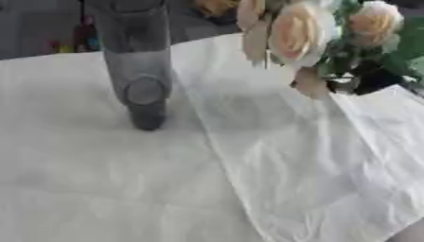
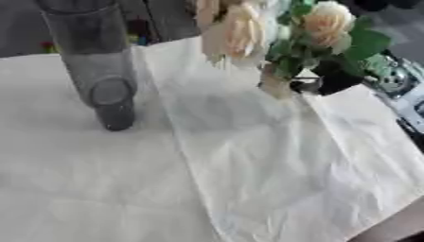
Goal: Arrange flowers into the vase.
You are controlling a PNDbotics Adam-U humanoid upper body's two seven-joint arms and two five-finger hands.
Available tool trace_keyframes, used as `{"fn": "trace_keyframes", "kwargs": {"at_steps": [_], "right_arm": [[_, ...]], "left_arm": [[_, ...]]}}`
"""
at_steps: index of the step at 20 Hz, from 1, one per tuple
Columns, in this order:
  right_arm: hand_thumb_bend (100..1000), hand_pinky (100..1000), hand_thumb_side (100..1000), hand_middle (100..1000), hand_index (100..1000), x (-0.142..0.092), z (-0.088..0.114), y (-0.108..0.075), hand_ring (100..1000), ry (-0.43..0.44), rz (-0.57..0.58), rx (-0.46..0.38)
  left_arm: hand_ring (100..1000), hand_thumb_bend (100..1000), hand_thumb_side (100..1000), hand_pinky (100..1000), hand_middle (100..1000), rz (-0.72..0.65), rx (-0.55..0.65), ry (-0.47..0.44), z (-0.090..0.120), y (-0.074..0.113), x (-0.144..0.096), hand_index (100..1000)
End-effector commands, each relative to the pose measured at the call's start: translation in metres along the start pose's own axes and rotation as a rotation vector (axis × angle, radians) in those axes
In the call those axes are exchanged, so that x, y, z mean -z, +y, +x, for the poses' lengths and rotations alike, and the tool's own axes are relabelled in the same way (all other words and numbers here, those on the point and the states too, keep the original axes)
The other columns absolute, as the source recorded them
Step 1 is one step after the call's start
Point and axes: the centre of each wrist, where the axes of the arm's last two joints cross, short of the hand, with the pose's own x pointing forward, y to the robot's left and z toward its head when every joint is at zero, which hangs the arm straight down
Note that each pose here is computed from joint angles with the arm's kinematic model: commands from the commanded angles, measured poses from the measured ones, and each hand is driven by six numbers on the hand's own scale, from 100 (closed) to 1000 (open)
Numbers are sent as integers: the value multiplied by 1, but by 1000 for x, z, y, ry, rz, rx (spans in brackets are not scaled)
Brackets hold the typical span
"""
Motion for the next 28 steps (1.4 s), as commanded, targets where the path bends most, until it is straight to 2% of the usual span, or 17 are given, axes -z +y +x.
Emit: {"fn": "trace_keyframes", "kwargs": {"at_steps": [1, 7, 13, 21, 28], "right_arm": [[480, 100, 100, 100, 100, 2, 19, -28, 100, -25, -32, 3], [456, 100, 100, 100, 100, 6, 29, -35, 100, -40, -19, 126], [440, 100, 100, 100, 100, 8, 39, -39, 100, -63, -24, 195], [418, 100, 100, 100, 100, 12, 46, -45, 100, -86, 1, 332], [397, 100, 100, 100, 100, 14, 53, -54, 100, -121, 13, 487]], "left_arm": [[773, 100, 817, 779, 850, -14, 14, -4, 6, 4, 4, 932], [772, 100, 817, 779, 848, -8, 7, 6, 7, 5, 4, 932], [771, 100, 818, 778, 847, -4, 1, 17, 8, 6, 5, 932], [770, 100, 817, 778, 846, -3, -4, 21, 8, 7, 6, 932], [770, 100, 818, 778, 844, -3, -7, 28, 9, 8, 7, 932]]}}
